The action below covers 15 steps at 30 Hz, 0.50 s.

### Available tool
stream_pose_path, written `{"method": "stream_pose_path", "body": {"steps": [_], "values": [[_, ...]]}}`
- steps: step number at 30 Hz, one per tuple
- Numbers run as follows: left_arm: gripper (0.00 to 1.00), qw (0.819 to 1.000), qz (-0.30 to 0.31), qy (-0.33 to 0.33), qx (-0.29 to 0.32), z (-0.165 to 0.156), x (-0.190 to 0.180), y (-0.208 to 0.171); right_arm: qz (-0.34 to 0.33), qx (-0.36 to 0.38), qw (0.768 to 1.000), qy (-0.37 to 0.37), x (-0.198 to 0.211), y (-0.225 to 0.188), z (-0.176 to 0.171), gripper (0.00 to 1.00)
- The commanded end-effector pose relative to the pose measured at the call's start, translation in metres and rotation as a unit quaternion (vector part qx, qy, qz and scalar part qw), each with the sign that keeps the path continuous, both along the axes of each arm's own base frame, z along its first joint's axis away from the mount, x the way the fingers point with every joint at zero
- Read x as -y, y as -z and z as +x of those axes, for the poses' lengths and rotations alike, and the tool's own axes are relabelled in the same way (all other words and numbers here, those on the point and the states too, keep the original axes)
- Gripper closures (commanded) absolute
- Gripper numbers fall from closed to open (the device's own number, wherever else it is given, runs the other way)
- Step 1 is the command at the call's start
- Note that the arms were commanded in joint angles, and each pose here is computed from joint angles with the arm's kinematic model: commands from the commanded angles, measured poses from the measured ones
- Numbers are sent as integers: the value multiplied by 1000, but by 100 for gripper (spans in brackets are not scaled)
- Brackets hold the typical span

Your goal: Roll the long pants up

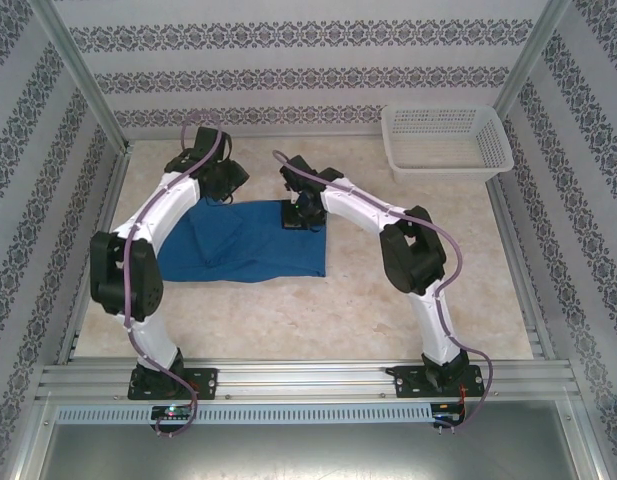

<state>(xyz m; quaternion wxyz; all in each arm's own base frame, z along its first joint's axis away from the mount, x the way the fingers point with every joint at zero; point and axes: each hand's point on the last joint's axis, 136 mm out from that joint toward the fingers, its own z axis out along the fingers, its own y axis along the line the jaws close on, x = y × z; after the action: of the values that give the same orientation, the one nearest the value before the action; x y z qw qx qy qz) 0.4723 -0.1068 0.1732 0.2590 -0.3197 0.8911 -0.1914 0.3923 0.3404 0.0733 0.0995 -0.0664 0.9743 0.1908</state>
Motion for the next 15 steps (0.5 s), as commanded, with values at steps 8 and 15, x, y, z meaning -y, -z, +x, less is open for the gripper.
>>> {"method": "stream_pose_path", "body": {"steps": [8,15], "values": [[100,997,17,-36,-63,-12,42,50,48,-37,998,10,-9,25,0,100],[100,988,60,-65,-126,-32,33,109,34,-56,998,15,8,42,-2,100]]}}
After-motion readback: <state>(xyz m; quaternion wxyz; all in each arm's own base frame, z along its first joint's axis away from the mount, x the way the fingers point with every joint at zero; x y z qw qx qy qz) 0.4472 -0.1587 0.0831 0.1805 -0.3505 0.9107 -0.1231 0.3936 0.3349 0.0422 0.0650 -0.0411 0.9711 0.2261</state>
